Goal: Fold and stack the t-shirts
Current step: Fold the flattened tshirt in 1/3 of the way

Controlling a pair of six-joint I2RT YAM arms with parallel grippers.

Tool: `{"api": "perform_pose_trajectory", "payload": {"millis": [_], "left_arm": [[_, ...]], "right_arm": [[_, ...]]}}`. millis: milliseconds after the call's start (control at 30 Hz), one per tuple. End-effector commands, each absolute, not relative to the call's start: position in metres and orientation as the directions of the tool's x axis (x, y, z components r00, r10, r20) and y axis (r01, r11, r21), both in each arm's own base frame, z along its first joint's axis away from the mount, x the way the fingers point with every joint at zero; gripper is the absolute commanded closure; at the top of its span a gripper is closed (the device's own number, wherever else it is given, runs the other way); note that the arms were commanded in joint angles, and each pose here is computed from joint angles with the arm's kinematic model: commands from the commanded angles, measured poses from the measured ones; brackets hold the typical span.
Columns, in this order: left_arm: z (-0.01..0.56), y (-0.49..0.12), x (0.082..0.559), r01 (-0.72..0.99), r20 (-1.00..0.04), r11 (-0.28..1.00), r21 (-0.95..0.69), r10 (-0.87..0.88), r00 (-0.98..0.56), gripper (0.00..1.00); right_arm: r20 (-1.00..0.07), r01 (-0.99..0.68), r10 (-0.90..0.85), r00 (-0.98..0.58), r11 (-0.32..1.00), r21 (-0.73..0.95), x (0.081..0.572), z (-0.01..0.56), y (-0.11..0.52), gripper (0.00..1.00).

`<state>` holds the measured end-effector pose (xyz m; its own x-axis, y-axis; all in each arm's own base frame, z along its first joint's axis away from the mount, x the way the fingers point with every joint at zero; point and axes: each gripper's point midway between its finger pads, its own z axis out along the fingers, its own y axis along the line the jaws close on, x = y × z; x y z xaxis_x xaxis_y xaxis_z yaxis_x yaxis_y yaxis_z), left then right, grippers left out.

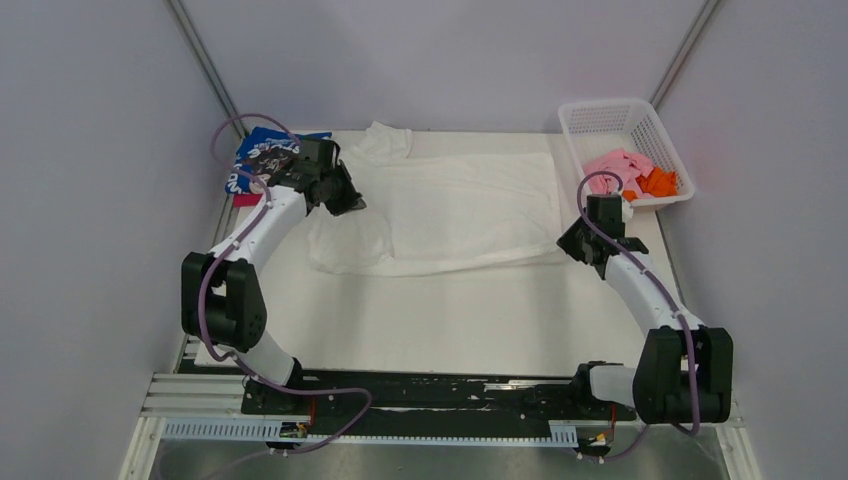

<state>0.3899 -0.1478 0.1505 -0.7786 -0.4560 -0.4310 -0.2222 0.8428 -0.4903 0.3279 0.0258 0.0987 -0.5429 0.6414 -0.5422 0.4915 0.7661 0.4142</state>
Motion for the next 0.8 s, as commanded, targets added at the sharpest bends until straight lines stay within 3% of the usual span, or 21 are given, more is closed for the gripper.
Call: {"api": "perform_pose_trajectory", "payload": {"millis": [0, 167, 400, 767], "left_arm": [[0.184, -0.143, 0.421, -0.125, -0.537, 0.848, -0.516, -0.434, -0.724, 1.00], [0.203, -0.133, 0.445, -0.074, -0.598, 0.852, -0.518, -0.423, -0.681, 1.00], [0.236, -0.137, 0.476, 0.138, -0.727, 0.866, -0.480, -0.305, -0.615, 1.00], [0.219, -0.115, 0.519, 0.093, -0.747, 0.914, -0.394, -0.260, -0.612, 1.00]], "right_arm": [[-0.587, 0.442, 0.619, -0.522, 0.785, 0.434, 0.351, 0.127, 0.022, 0.99], [-0.567, 0.385, 0.610, -0.554, 0.791, 0.476, 0.367, 0.139, 0.036, 0.99], [-0.568, 0.382, 0.603, -0.561, 0.797, 0.469, 0.383, 0.142, 0.036, 0.98], [-0.580, 0.421, 0.606, -0.544, 0.795, 0.436, 0.417, 0.138, 0.020, 0.97]]}}
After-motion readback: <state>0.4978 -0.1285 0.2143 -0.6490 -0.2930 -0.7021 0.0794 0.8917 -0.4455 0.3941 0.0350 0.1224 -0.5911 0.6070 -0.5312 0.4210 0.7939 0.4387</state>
